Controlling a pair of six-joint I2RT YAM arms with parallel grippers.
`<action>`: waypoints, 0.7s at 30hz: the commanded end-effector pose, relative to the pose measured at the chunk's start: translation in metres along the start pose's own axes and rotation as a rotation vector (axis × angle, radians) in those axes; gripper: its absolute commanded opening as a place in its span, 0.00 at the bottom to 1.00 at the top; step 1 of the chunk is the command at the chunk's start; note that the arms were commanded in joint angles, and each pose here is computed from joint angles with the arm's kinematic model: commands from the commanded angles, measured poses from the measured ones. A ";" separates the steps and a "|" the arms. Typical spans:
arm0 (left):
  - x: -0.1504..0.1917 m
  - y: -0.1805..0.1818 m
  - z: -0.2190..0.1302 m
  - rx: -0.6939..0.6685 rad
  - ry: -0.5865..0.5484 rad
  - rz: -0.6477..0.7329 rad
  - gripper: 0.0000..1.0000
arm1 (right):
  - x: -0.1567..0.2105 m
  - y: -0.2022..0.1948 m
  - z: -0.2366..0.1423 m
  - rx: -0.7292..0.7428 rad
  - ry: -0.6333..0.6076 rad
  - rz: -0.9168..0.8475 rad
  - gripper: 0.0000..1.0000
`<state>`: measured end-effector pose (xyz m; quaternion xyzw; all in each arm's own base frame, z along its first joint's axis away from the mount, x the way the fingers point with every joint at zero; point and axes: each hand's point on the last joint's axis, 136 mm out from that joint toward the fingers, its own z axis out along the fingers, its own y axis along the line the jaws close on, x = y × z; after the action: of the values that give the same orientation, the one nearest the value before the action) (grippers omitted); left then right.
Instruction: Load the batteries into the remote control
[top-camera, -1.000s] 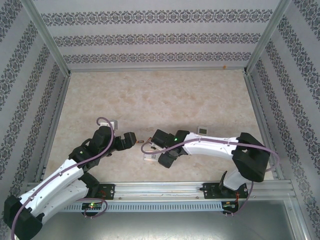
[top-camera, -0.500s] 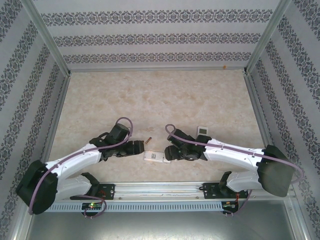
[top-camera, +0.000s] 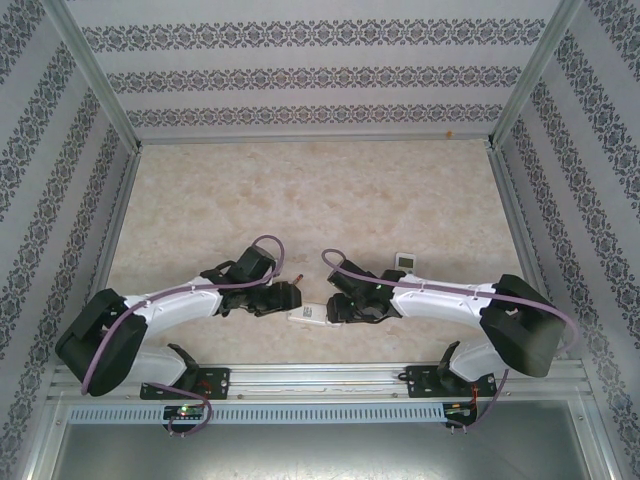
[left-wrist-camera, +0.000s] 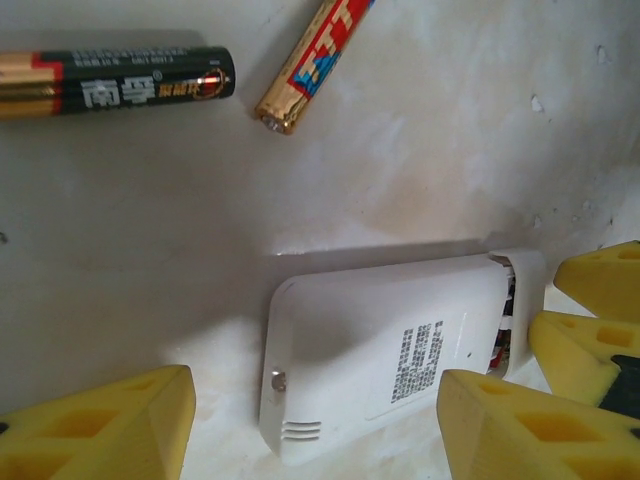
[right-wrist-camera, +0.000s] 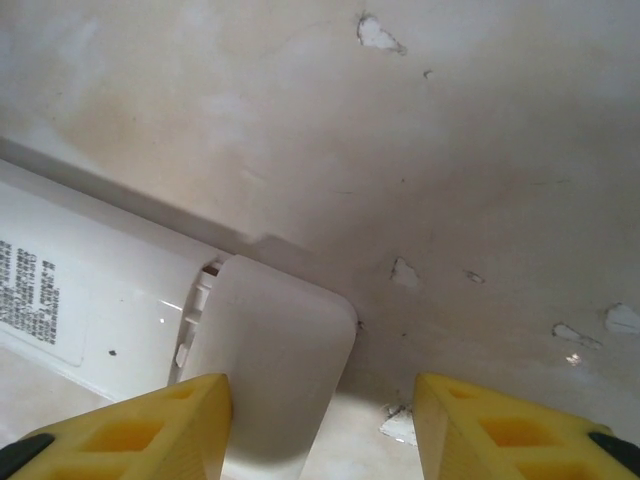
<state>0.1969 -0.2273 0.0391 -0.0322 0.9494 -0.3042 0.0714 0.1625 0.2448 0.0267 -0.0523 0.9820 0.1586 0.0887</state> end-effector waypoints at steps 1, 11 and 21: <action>0.000 -0.015 0.003 0.055 0.004 -0.003 0.64 | 0.008 0.001 0.002 0.009 0.033 -0.017 0.51; 0.022 -0.009 0.022 0.050 0.067 -0.044 0.55 | 0.027 0.003 0.004 0.033 0.086 -0.034 0.47; 0.034 -0.001 0.032 0.011 0.090 -0.072 0.40 | 0.042 -0.003 0.008 0.075 0.132 -0.009 0.43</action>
<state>0.1886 -0.2379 0.0223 -0.0664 0.9482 -0.3066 0.0499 0.1492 0.2542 0.0264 -0.0568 0.9832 0.1543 0.0788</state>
